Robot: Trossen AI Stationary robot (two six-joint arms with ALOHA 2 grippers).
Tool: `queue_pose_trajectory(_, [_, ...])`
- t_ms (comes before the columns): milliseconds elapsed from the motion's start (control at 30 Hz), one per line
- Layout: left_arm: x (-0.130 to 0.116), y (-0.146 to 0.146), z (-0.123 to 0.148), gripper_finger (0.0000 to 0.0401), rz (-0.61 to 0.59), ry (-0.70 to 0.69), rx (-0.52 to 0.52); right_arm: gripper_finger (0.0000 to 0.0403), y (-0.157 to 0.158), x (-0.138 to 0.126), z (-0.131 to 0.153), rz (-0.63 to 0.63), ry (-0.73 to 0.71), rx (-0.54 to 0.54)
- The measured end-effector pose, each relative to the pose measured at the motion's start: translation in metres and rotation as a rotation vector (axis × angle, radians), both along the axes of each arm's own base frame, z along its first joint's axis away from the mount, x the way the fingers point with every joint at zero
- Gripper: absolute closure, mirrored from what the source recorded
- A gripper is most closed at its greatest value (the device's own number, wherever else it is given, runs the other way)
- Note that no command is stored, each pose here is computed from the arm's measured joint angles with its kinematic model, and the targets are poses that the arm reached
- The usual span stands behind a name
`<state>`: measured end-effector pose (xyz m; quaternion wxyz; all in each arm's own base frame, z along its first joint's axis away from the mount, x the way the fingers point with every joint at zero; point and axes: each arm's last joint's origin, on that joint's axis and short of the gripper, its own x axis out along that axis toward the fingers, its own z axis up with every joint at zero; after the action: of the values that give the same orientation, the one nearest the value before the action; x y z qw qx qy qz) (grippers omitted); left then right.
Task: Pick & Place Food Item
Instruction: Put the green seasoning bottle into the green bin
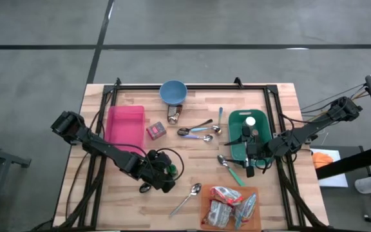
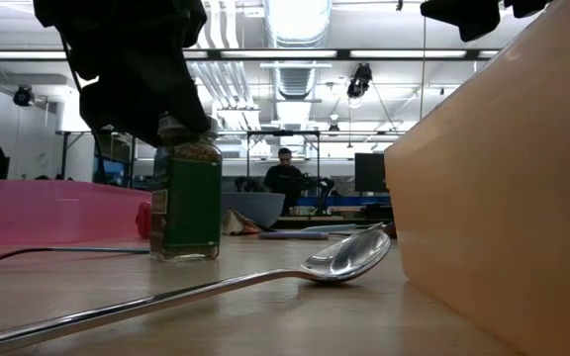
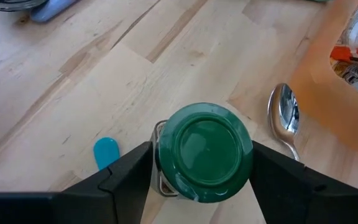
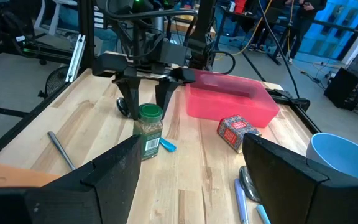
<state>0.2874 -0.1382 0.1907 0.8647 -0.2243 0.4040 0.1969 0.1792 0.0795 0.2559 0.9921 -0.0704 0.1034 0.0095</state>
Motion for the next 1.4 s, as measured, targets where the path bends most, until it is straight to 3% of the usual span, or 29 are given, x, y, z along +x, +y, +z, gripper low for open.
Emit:
queue_pose_trajectory(1167, [-0.0002,0.0002,0.0004,0.0144,-0.020,0.004,0.016,0.0126,0.0000,0.0000,0.0000,0.000,0.000,0.000])
queue_pose_trajectory(1400, [-0.0020,0.0015,0.0001,0.0094,-0.012,0.021,0.025,0.0126,0.0000,0.0000,0.0000,0.000,0.000,0.000])
